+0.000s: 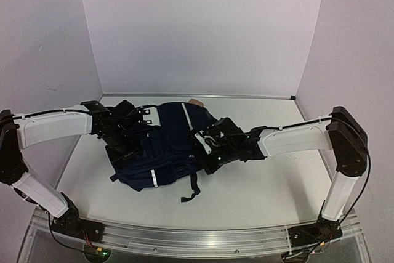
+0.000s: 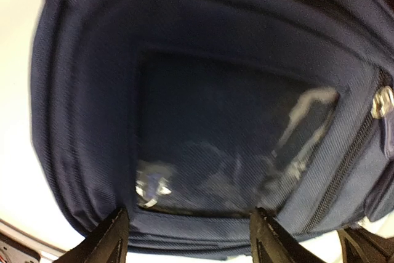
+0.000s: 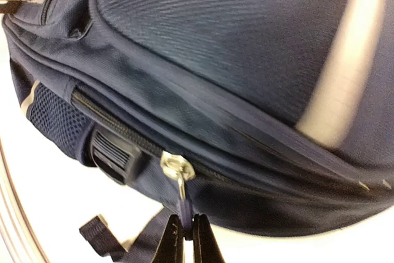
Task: Pack the student bag
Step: Zip the student bag at the center of the board.
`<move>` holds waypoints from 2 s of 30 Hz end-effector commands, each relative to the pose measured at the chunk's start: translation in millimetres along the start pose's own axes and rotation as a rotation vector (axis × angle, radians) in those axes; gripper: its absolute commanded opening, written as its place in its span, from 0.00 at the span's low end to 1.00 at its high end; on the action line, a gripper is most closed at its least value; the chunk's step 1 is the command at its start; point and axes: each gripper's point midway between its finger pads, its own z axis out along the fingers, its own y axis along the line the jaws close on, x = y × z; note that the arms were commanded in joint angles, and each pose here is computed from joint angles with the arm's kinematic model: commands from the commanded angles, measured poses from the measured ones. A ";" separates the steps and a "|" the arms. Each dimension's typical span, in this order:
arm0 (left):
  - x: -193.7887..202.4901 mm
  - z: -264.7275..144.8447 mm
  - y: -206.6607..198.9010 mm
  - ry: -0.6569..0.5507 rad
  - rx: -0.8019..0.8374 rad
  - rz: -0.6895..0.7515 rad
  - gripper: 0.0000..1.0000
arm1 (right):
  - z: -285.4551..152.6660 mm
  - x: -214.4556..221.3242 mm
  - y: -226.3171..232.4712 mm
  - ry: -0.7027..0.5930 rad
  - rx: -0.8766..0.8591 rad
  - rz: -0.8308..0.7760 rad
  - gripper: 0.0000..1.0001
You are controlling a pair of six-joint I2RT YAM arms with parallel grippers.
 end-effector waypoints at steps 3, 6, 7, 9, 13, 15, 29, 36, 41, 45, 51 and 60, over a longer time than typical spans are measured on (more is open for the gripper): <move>-7.4 -9.6 36.8 -0.043 -0.048 0.093 0.76 | -22.9 -6.1 -23.1 0.010 -0.037 -0.008 0.00; -14.8 -39.7 -8.5 -0.119 0.136 0.256 0.84 | -27.2 -12.0 -7.2 0.008 -0.127 0.009 0.00; -13.0 -53.3 -26.8 -0.162 0.193 0.328 0.85 | -27.5 -14.0 -1.4 0.009 -0.157 0.020 0.00; -0.9 -72.4 -58.0 -0.209 0.278 0.500 0.87 | -27.7 -18.3 7.0 0.010 -0.204 0.041 0.00; 36.5 -64.5 -89.3 -0.123 0.266 0.750 0.86 | -29.1 -24.8 23.3 0.012 -0.287 0.072 0.00; 60.4 -59.5 -107.3 -0.106 0.263 0.904 0.84 | -30.7 -27.5 30.7 0.012 -0.320 0.083 0.00; 66.0 21.2 -119.0 -0.146 -0.069 1.169 0.56 | -36.8 -23.9 12.1 0.010 -0.314 0.176 0.00; 46.9 24.5 -65.2 -0.140 -0.319 1.105 0.03 | -45.4 -11.8 -25.9 0.010 -0.215 0.201 0.00; 40.7 14.0 -33.4 -0.137 -0.395 1.064 0.00 | -55.8 6.4 -51.0 0.040 -0.152 0.192 0.00; 22.6 -0.9 -4.6 -0.171 -0.434 0.999 0.00 | -64.9 26.5 -37.5 0.078 -0.197 0.182 0.00; -9.5 -21.1 4.5 -0.258 -0.429 0.965 0.00 | -68.3 29.3 33.3 0.107 -0.337 0.109 0.00; 85.4 -88.3 -87.3 -0.390 0.154 1.305 0.49 | -61.5 -34.5 67.2 0.037 -0.455 0.127 0.00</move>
